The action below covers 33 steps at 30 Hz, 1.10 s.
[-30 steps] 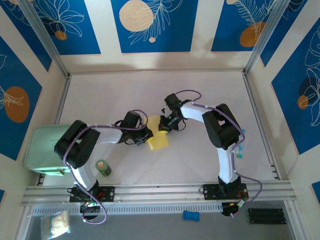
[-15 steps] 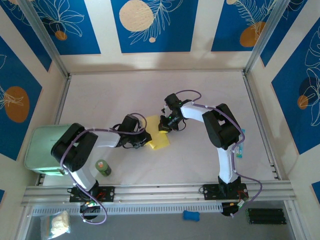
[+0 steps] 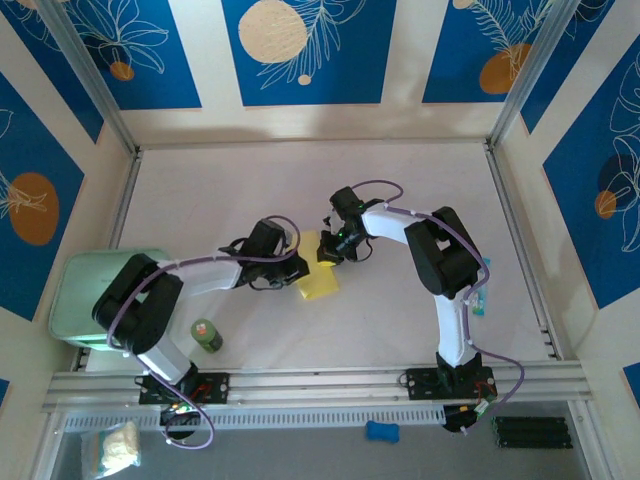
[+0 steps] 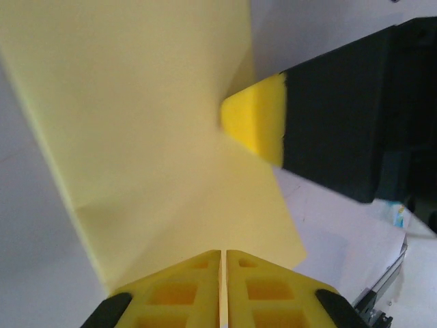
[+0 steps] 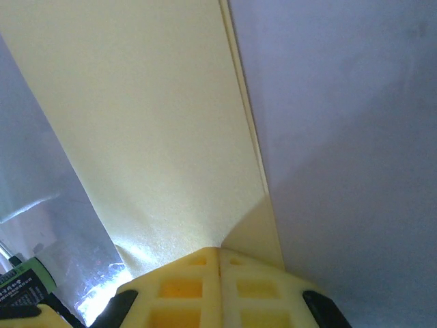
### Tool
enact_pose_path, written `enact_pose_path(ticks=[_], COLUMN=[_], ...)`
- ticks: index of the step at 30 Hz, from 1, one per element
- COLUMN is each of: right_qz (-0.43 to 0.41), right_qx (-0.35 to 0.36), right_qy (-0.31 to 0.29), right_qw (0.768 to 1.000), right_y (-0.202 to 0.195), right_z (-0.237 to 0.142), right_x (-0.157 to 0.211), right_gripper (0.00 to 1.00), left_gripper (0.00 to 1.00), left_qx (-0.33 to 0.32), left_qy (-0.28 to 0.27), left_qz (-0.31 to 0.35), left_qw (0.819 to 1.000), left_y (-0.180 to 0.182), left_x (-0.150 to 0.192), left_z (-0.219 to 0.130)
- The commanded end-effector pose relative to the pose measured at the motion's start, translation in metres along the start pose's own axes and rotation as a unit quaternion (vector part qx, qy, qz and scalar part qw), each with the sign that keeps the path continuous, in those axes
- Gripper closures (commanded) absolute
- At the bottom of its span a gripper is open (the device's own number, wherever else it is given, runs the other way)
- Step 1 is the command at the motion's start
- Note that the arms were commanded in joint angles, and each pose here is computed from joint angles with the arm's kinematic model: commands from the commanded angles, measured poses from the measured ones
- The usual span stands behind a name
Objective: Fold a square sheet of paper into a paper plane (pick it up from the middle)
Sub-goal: First fold the square sheet of paper in half at the center of the table.
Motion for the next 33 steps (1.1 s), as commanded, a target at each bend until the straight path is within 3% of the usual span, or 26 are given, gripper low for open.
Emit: enact_pose_path(ticks=[1,10,20,25,33], right_qz=[0.064,0.065,0.077,0.08,0.081], right_qx=[0.128,0.131,0.142,0.144,0.141], right_qy=[0.029,0.028,0.024,0.022,0.022], right_qw=[0.989,0.989,0.987,0.986,0.986], right_y=[-0.072,-0.074,-0.081,-0.083,-0.083], right_z=[0.036,0.035,0.036,0.037,0.037], right_x=[0.015,0.014,0.014,0.015,0.014], right_gripper=[0.96,0.96,0.96,0.96,0.96], left_gripper=[0.89,0.9,0.93,0.93,0.93], left_qx=[-0.009,-0.053,-0.148,-0.138,-0.101], left_qy=[0.014,0.08,0.142,0.12,0.022], left_qz=[0.004,0.014,0.066,0.082,0.11], left_qw=[1.0,0.995,0.977,0.98,0.989], left_y=[0.004,0.042,0.064,0.047,-0.003], left_x=[0.003,0.037,0.085,0.08,0.032], left_z=[0.016,0.026,-0.002,-0.012,-0.018])
Point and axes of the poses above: each hand's point on the last joint's axis, 136 mm out from that joint toward the fingers, its own z axis out along the fingers, its own y axis along the line the jaws close on, x = y × z, the point moved 4 cm from there along -z, back along the fingers, and after that the axes turned 6 degrees about z, right-handed, at the moved point
